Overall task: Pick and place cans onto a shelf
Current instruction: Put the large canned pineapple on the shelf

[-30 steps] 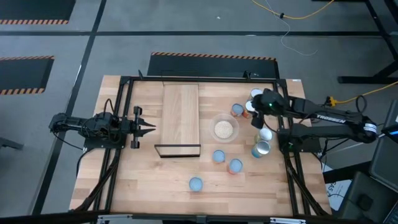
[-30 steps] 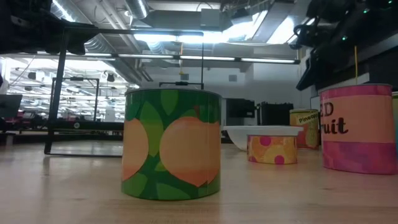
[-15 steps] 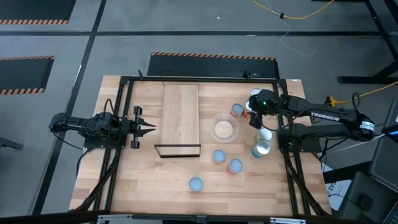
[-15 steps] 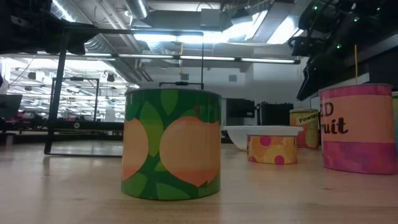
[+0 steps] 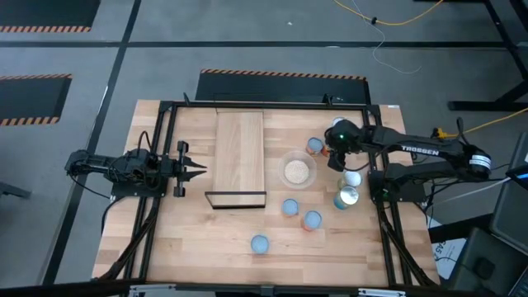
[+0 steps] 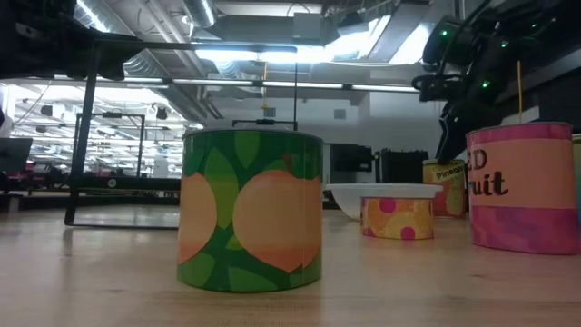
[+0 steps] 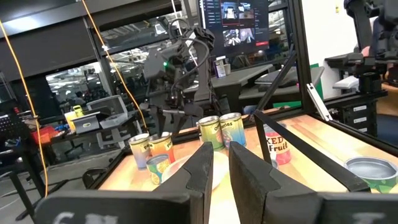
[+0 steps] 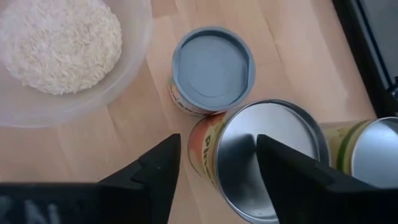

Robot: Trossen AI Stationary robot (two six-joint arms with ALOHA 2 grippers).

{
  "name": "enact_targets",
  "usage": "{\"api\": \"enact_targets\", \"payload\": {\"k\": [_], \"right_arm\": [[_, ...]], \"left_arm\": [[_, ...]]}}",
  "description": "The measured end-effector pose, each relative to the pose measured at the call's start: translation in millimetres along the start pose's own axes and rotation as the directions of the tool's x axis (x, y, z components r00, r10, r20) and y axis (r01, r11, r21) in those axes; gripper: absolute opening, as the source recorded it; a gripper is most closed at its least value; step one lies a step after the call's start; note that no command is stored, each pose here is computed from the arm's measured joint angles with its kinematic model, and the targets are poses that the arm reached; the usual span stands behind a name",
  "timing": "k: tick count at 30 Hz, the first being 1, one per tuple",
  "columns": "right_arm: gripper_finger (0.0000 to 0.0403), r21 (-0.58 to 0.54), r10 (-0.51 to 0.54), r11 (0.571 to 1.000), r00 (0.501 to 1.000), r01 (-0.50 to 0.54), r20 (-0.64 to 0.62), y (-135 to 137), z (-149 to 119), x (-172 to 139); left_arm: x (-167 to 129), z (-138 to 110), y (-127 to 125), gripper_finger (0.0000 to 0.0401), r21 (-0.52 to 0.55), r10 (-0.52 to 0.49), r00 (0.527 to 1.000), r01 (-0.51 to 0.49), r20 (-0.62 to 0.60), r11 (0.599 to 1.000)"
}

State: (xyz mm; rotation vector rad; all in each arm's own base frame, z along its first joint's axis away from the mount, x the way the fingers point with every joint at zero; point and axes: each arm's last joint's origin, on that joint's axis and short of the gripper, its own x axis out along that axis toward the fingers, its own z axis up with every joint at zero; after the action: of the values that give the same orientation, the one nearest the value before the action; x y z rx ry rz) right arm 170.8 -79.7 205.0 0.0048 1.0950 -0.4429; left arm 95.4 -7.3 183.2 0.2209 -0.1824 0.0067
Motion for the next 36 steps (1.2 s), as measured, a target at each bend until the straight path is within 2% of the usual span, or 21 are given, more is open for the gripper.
{"api": "enact_targets", "payload": {"k": [6,19,30,36], "right_arm": [[0.0172,-0.003,-0.009,1.0,1.0,0.009,-0.014,0.1,1.9,4.1],[0.0161,-0.002,-0.025,1.0,0.999,0.025,-0.021,-0.2,1.6,4.7],[0.009,0.0,-0.028,1.0,0.999,0.028,-0.024,-0.2,1.1,5.0],[0.0084,0.0,-0.023,1.0,0.999,0.023,-0.025,-0.1,1.0,5.0]], "left_arm": [[0.0,0.1,0.0,0.0044,0.0,0.0,1.0,0.0,0.0,1.0],[0.0,0.0,0.0,0.0044,0.0,0.0,1.0,0.0,0.0,1.0],[0.0,0.0,0.0,0.0044,0.0,0.0,1.0,0.0,0.0,1.0],[0.0,-0.1,0.0,0.0044,0.0,0.0,1.0,0.0,0.0,1.0]]}}
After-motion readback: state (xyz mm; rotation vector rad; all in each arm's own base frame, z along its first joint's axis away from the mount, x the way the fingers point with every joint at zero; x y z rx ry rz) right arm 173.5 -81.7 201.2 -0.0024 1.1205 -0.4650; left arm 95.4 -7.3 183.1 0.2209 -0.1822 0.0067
